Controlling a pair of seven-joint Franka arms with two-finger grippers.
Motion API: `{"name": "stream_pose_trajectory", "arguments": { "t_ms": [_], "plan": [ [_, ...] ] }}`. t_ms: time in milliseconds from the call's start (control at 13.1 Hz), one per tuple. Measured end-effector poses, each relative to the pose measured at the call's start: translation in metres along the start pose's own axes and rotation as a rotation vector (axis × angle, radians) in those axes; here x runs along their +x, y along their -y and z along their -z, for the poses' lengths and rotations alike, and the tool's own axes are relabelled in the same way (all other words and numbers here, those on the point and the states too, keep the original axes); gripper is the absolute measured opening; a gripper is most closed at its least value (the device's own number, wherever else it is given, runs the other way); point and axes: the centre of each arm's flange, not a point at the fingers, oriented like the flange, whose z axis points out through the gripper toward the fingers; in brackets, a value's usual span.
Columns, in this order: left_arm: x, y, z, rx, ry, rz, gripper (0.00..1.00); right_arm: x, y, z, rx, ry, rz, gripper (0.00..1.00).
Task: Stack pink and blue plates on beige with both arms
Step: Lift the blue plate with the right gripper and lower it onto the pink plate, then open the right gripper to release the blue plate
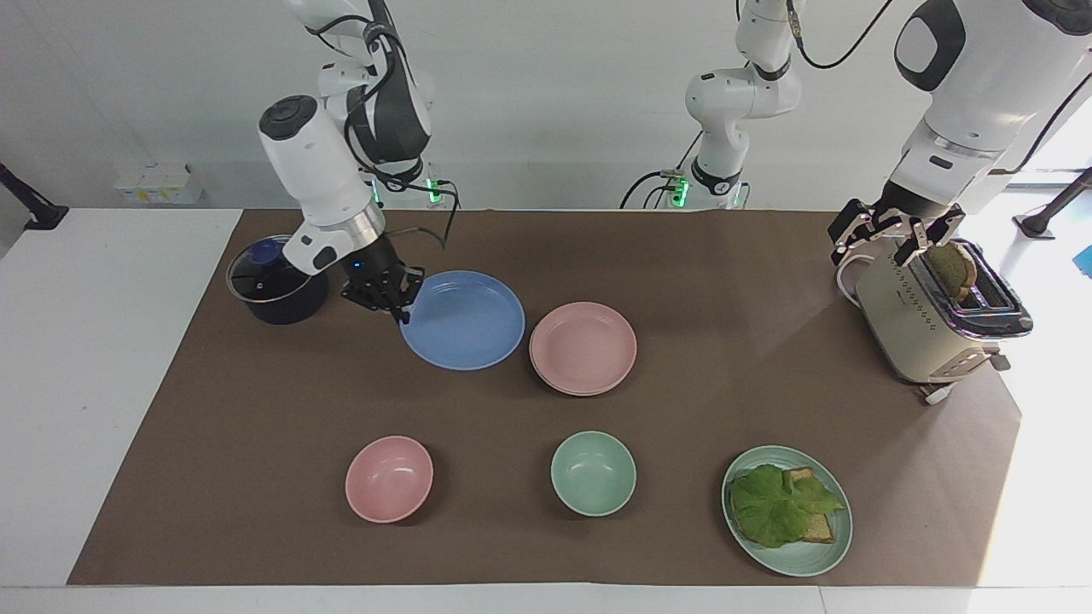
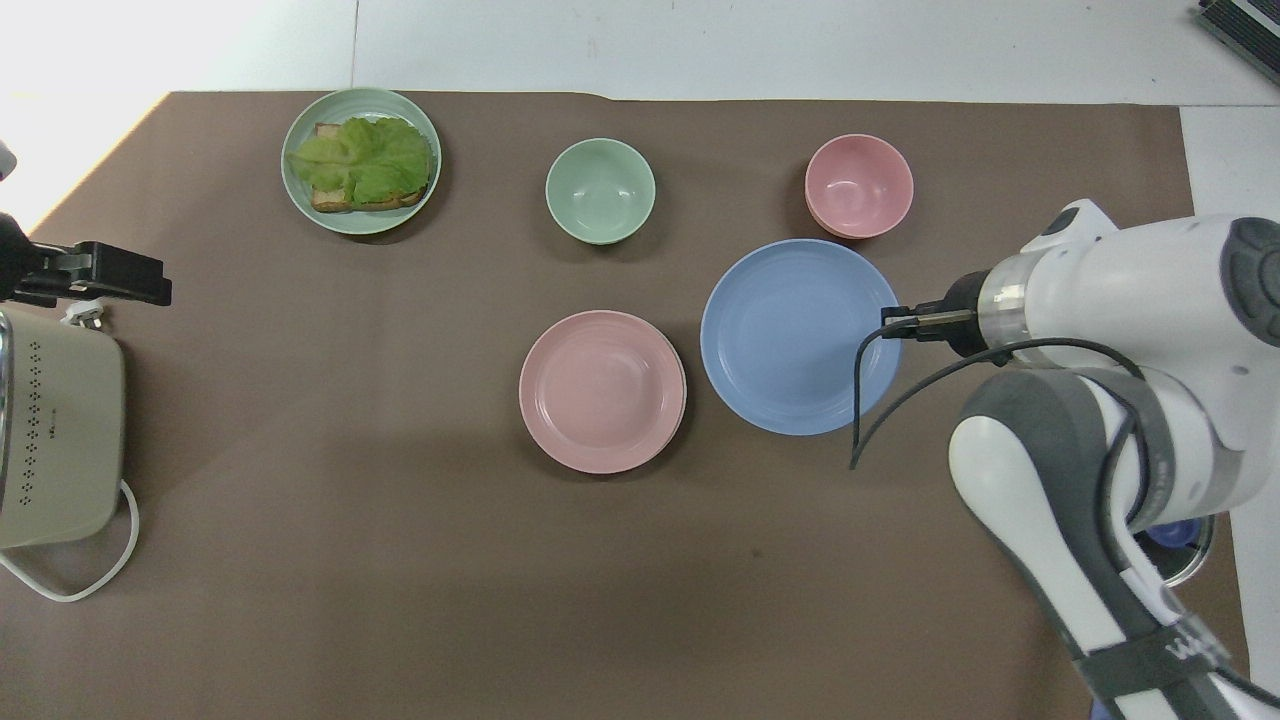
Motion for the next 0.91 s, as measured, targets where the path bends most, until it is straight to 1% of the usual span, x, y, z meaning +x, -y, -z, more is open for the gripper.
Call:
{"name": "stream_pose_trajectory", "arguments": {
  "t_ms": [76, 229, 457, 686, 915],
  "plan": [
    [0.000, 0.000, 0.000, 0.000, 0.000, 0.000, 1.00, -0.006, 0.028, -0.008, 0.009, 0.009, -0.014, 0.05],
    [0.000, 0.000, 0.000, 0.000, 0.000, 0.000, 1.00, -0.016, 0.080, -0.028, 0.032, 0.007, -0.075, 0.05],
    [0.000, 0.000, 0.000, 0.000, 0.000, 0.000, 1.00, -0.017, 0.118, -0.059, 0.061, 0.010, -0.110, 0.05],
    [0.000, 0.000, 0.000, 0.000, 0.000, 0.000, 1.00, -0.013, 0.119, -0.090, 0.070, 0.017, -0.124, 0.05],
    [0.000, 0.000, 0.000, 0.000, 0.000, 0.000, 1.00, -0.016, 0.115, -0.114, 0.058, 0.054, -0.130, 0.05]
  ]
}}
